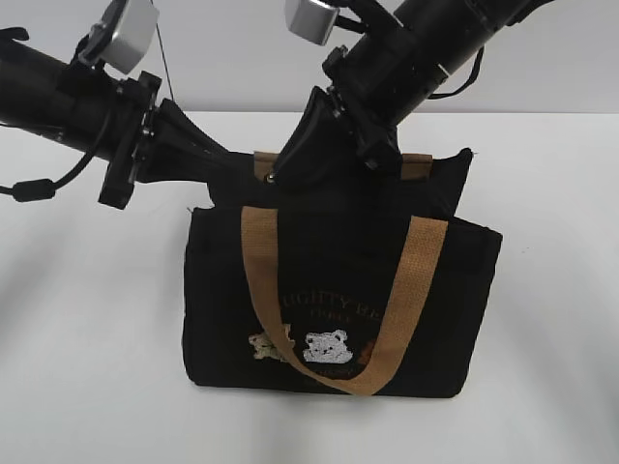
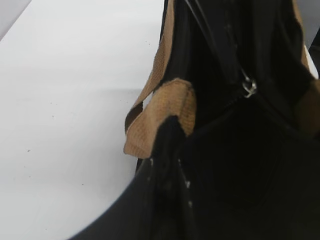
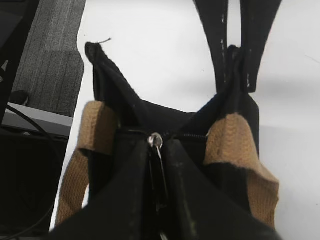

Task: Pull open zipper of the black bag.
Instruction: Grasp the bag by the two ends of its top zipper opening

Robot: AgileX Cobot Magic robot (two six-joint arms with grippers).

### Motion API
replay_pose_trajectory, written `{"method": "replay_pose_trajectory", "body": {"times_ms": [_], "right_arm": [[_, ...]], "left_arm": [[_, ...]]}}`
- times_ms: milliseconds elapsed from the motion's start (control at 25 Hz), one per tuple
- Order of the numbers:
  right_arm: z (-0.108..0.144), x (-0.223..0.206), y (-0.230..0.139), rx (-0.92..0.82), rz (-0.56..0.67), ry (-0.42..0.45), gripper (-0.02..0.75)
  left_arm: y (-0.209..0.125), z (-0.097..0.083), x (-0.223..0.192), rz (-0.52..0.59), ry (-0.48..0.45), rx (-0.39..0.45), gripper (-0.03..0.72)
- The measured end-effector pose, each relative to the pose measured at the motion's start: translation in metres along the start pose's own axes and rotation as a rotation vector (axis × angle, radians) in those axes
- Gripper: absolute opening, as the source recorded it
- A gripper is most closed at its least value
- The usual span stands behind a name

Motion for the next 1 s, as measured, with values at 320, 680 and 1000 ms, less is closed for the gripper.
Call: {"method": "replay_pose_trajectory", "body": {"times_ms": [320, 680, 1000], "right_arm": [[0.004, 0.01, 0.005, -0.184, 0.009, -0.031, 0.054], [0.012, 0.025, 0.009, -0.16, 0.069, -0.088, 0.02], [0.013, 0.029, 0.002, -0.178, 0.169, -0.127, 0.018]], "left_arm": [[0.001, -0.001, -0.001, -0.004, -0.005, -0.002, 0.052], [0.002, -0.003, -0.002, 0.002, -0.022, -0.015, 0.048], [0.004, -0.004, -0.004, -0.005, -0.028, -0.017, 0.048]]}}
Point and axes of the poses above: a point on each arm's last joint axis where the gripper is mounted, x pointing back along that axis away from the gripper, z along the wrist's bending axis when the last joint is at zero, y = z × x, the point moved 1 cm from there along -x, pointing out along that axis toward the gripper, and after that the axes turned 3 degrees about -x, right-handed, at the moved point
